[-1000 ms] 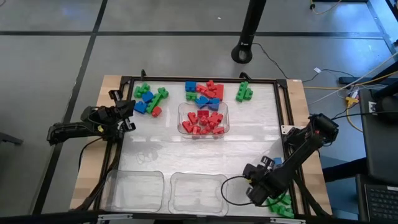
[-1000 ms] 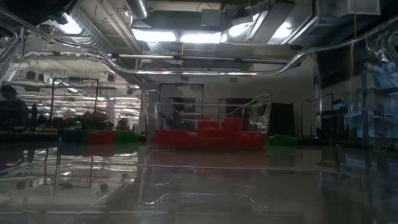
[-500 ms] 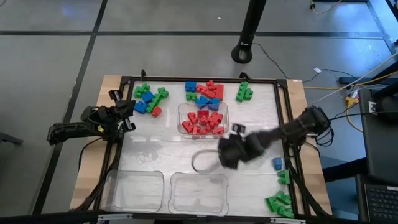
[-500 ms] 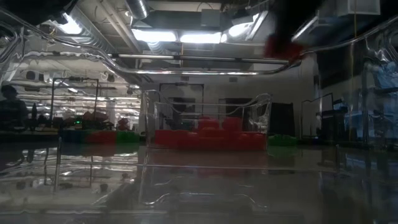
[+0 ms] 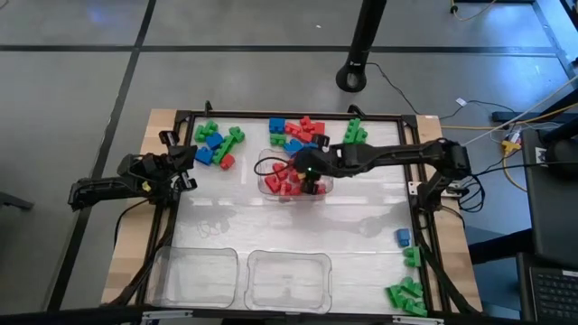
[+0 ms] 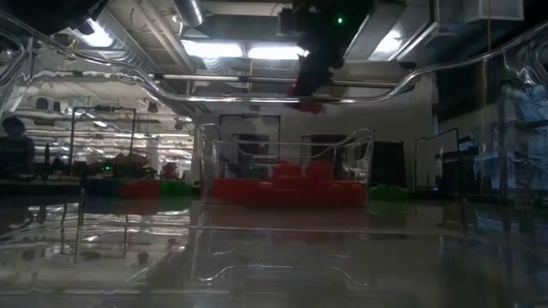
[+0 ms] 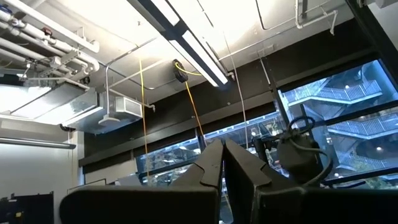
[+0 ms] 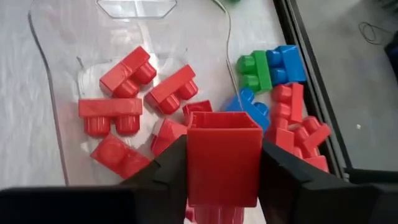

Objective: Sort blocks
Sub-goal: Put the red game piece into the top right transparent bin

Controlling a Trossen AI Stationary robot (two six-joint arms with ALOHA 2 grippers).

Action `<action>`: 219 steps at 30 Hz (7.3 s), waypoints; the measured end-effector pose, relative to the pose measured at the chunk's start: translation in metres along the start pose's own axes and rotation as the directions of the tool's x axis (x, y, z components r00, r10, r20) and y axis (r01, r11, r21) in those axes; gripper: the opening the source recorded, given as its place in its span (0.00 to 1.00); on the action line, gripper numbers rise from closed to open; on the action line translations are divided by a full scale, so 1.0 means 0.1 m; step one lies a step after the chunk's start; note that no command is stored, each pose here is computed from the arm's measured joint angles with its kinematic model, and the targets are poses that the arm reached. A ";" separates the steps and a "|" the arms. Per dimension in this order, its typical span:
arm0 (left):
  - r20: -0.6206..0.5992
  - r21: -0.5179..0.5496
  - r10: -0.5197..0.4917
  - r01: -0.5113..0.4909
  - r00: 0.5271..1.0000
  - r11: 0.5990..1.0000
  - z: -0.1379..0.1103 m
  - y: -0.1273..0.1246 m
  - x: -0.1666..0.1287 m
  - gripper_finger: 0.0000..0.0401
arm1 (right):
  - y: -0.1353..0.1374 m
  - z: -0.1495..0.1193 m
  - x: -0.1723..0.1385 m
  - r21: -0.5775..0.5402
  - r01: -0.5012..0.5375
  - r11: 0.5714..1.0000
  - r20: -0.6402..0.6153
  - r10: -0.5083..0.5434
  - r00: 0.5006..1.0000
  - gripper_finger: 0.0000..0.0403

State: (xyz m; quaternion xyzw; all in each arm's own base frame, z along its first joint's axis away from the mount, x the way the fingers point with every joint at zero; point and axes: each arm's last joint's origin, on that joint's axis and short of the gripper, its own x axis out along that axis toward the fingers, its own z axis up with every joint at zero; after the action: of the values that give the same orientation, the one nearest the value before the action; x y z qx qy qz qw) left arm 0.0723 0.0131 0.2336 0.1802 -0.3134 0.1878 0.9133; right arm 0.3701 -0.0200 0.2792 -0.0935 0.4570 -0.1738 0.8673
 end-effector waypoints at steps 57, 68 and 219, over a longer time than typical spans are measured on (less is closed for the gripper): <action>-0.959 0.274 0.229 -0.325 -0.169 0.905 -0.67 0.01 0.97 0.56 | 0.06 -1.10 -1.22 0.118 0.629 0.768 0.244 -0.636 0.732 0.77; -0.918 0.270 0.147 -0.308 -0.370 0.912 -1.11 0.09 0.80 0.56 | 0.08 -0.97 -1.17 0.091 0.662 0.744 0.263 -0.659 0.705 0.77; -0.687 0.030 -0.073 0.128 0.723 0.991 -0.78 -0.06 1.62 0.60 | -1.25 -1.04 -0.53 -0.075 0.372 0.925 0.099 -0.364 0.926 0.77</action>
State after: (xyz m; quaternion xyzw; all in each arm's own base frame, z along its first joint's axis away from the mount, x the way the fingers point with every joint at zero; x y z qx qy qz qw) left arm 0.2333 0.0800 0.2785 0.1491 0.0627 0.2028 0.9658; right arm 0.2297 -0.1149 0.3002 -0.2248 0.4025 -0.3083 0.8321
